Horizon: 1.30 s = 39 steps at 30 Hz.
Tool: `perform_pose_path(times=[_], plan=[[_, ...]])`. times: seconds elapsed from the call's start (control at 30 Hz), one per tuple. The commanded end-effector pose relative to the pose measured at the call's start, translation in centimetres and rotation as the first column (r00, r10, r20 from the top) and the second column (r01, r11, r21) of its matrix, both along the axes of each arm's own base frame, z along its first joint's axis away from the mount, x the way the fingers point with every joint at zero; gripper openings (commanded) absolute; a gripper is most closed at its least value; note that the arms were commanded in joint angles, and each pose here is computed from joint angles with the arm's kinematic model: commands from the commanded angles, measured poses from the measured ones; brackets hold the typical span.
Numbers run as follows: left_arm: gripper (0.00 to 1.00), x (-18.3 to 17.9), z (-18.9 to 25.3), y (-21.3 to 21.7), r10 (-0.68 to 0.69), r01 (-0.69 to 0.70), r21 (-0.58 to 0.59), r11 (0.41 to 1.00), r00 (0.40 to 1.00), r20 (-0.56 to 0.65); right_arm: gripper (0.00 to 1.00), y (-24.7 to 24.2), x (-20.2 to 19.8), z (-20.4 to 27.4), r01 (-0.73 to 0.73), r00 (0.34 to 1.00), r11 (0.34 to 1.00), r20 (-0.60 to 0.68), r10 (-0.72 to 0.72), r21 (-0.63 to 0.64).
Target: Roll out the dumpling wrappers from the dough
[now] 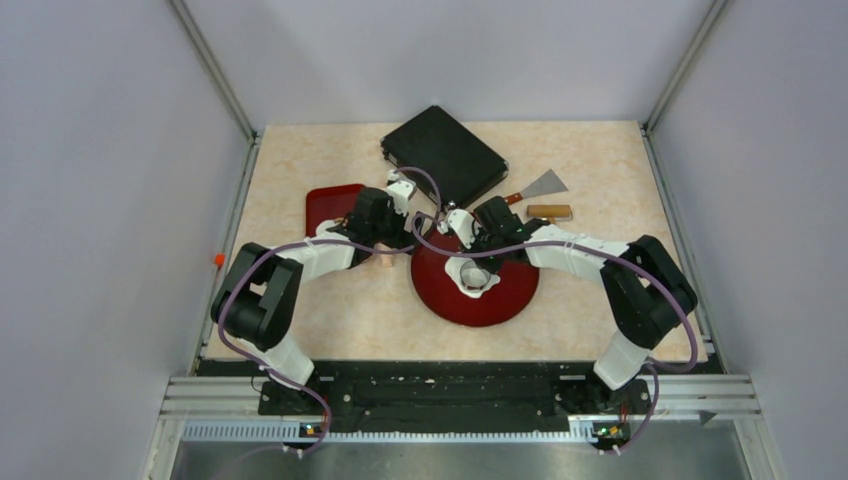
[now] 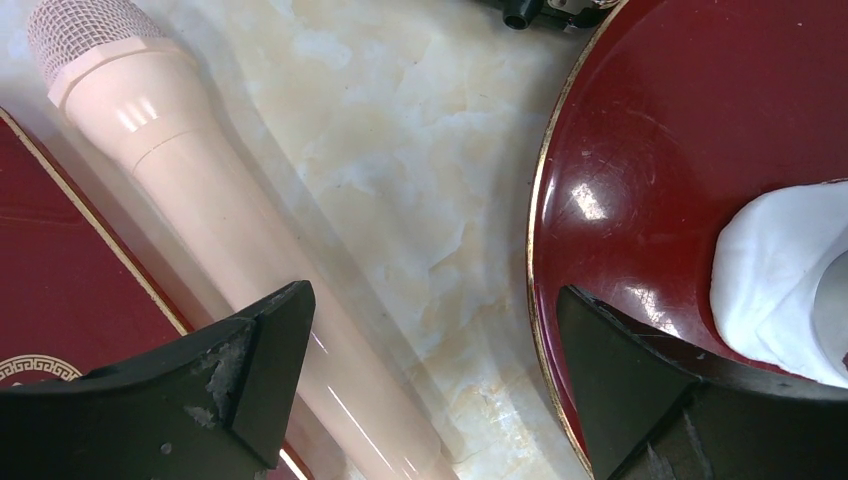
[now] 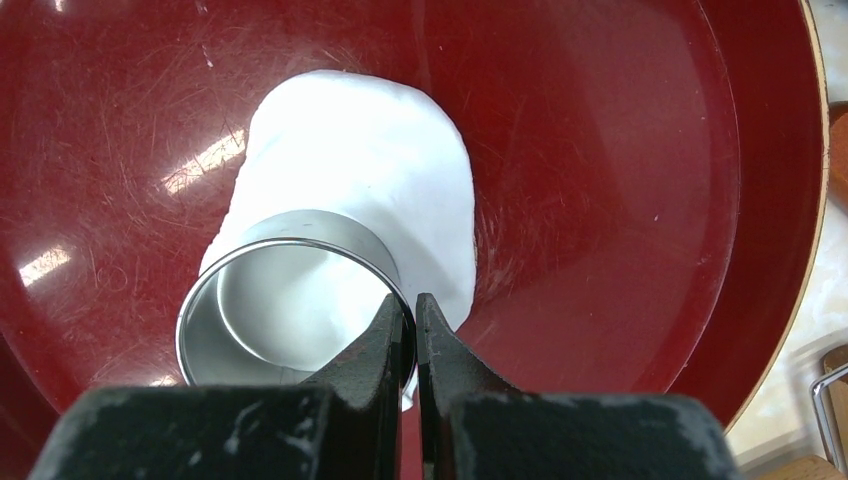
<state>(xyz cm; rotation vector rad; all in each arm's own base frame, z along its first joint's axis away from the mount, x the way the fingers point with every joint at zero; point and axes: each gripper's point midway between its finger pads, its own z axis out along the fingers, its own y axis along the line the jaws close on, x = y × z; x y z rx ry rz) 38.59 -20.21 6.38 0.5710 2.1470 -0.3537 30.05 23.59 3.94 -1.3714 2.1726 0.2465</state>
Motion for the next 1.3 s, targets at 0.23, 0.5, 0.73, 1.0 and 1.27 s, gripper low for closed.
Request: perform_pose_path(times=[0.23, 0.5, 0.73, 1.0, 1.27], plan=[[0.96, 0.7, 1.6, -0.3, 0.017, -0.015, -0.032, 0.999, 0.998, 0.059, 0.16, 0.8, -0.3, 1.7, -0.040, 0.999, 0.999, -0.005, 0.040, 0.026], [0.96, 0.7, 1.5, -0.2, 0.019, -0.017, -0.030, 0.999, 0.998, 0.058, 0.28, 1.4, -0.3, 3.5, -0.050, 0.999, 0.996, 0.017, 0.049, 0.072], [0.96, 0.8, 1.6, -0.2, 0.021, -0.019, -0.031, 0.999, 0.998, 0.060, 0.41, 2.0, -0.2, 6.5, -0.052, 0.997, 0.990, 0.058, 0.045, 0.129], [0.96, 0.8, 1.6, -0.2, 0.021, -0.019, -0.030, 0.999, 0.998, 0.061, 0.99, 2.1, -0.9, 8.5, -0.051, 0.998, 0.978, 0.030, 0.046, 0.204], [0.96, 0.8, 1.6, -0.2, 0.022, -0.020, -0.031, 0.999, 0.998, 0.064, 0.99, 2.5, -2.6, 5.7, -0.052, 0.990, 0.977, -0.121, 0.078, 0.206]])
